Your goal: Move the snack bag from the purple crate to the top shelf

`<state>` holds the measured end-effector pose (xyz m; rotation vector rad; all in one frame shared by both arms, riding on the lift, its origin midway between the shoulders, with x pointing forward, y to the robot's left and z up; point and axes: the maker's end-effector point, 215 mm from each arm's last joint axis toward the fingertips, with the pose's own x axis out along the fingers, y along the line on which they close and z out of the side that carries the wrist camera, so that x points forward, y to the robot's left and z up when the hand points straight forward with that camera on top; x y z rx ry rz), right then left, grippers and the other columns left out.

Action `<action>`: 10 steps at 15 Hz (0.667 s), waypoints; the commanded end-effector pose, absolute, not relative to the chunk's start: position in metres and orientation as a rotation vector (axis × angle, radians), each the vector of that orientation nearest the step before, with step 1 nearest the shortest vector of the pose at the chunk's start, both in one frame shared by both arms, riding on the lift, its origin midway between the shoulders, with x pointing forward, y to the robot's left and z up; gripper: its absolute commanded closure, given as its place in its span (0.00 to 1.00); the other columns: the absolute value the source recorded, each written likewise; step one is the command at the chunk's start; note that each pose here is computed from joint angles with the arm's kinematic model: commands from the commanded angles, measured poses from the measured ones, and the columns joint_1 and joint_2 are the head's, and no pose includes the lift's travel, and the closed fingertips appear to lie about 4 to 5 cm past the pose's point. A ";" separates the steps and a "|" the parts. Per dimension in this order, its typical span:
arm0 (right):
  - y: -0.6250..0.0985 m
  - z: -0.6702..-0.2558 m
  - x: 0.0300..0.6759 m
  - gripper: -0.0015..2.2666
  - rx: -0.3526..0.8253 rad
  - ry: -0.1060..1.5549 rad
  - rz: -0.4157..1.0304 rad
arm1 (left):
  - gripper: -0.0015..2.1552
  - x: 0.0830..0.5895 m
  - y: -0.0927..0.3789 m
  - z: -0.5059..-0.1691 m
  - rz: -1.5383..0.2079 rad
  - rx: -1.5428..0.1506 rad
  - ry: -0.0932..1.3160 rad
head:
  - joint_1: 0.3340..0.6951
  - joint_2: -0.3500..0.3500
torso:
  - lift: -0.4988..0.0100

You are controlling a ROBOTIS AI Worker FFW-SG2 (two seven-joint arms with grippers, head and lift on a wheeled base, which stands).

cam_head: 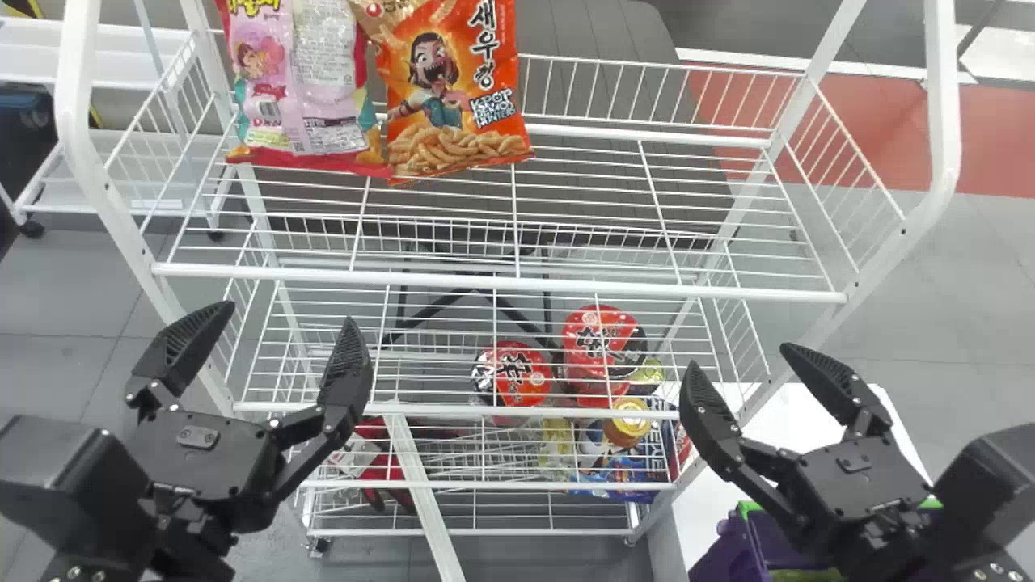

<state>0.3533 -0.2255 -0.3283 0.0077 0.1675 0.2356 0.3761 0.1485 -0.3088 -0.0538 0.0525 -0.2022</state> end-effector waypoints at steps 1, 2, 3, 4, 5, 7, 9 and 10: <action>-0.226 -0.328 0.353 0.05 0.006 0.167 0.235 | 0.03 0.376 0.148 -0.308 -0.202 -0.053 0.051 | 1.00 0.33 | 0.70; -0.226 -0.328 0.354 0.05 0.006 0.166 0.235 | 0.03 0.376 0.148 -0.308 -0.202 -0.053 0.051 | 1.00 0.33 | 0.69; -0.226 -0.328 0.354 0.05 0.006 0.166 0.235 | 0.03 0.376 0.148 -0.308 -0.202 -0.053 0.051 | 1.00 0.33 | 0.68; -0.226 -0.327 0.354 0.05 0.009 0.164 0.236 | 0.03 0.377 0.148 -0.308 -0.202 -0.053 0.052 | 1.00 0.32 | 0.67; -0.227 -0.327 0.354 0.05 0.011 0.163 0.235 | 0.03 0.377 0.148 -0.307 -0.202 -0.050 0.049 | 1.00 0.32 | 0.67; -0.227 -0.326 0.355 0.05 0.012 0.162 0.235 | 0.03 0.376 0.148 -0.309 -0.203 -0.044 0.053 | 1.00 0.32 | 0.65; -0.226 -0.326 0.355 0.05 0.013 0.162 0.236 | 0.03 0.377 0.148 -0.307 -0.203 -0.045 0.048 | 1.00 0.32 | 0.64; -0.226 -0.325 0.355 0.05 0.014 0.158 0.235 | 0.03 0.377 0.148 -0.307 -0.203 -0.045 0.048 | 1.00 0.32 | 0.63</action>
